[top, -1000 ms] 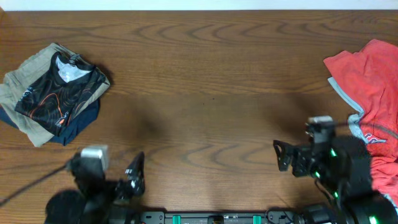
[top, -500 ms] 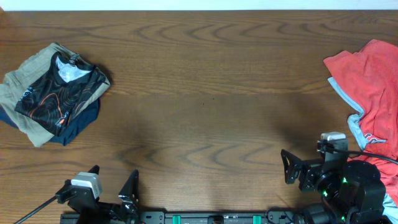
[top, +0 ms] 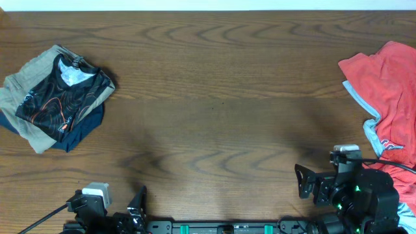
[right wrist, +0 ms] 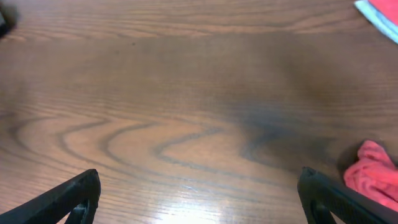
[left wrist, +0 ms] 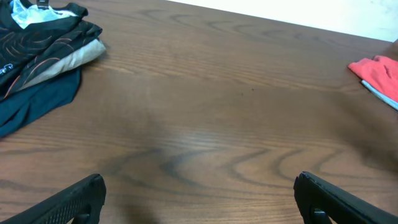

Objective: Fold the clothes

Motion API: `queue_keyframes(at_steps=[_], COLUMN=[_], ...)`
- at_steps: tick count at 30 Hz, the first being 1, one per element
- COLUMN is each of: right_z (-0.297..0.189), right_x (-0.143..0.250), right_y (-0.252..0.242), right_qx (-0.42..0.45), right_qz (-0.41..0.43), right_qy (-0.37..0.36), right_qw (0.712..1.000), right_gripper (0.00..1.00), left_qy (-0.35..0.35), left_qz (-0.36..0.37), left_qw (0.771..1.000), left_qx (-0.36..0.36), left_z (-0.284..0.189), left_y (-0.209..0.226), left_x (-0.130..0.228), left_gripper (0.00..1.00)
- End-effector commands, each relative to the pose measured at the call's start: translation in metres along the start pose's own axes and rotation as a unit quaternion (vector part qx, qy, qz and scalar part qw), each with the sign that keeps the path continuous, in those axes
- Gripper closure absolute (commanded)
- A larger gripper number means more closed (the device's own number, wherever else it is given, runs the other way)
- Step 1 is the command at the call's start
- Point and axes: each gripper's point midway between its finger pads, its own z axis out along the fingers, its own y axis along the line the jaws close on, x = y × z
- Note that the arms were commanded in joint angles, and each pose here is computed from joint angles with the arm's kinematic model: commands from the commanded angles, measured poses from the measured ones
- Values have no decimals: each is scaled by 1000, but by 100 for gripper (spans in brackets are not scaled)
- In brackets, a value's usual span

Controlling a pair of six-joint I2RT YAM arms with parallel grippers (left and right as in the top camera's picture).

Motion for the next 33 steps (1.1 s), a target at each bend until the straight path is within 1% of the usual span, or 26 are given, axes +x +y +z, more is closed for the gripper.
queue_keyframes(at_steps=[1,5,13,14,17,20,23,29,32,33], right_z=[-3,1,23,28,42,55,66,86,86,86], right_x=[-1,6,15,16,14,5,-6,-27,-37,-37], right_y=[-16,-27,-32,-33,-35,-35,-35,-35,-33,-33], right_qx=[38,60,51,52,52,52,54,60,68,71], right_qz=[15,8,-17,-20,-37,-60,-88,-141,-169,-177], right_qy=[-22,-46,-131,-130,-139,-163,-199,-285,-324,-327], right_qw=[999,997,990,990,988,983,975,946,928,926], right_gripper=[1,1,1,1,1,1,1,1,1,1], left_qy=[1,1,1,1,1,1,1,1,1,1], left_qz=[-7,-7,-7,-7,-7,-7,-7,-7,-7,-7], left_qw=[1000,1000,1000,1000,1000,1000,1000,1000,1000,1000], left_qx=[-5,-5,-5,-5,-5,-5,-5,-5,-5,-5], left_z=[1,1,1,1,1,1,1,1,1,1], left_y=[2,2,2,2,2,2,2,2,2,2], left_x=[1,1,1,1,1,1,1,1,1,1], left_gripper=[2,2,2,2,2,2,2,2,2,2])
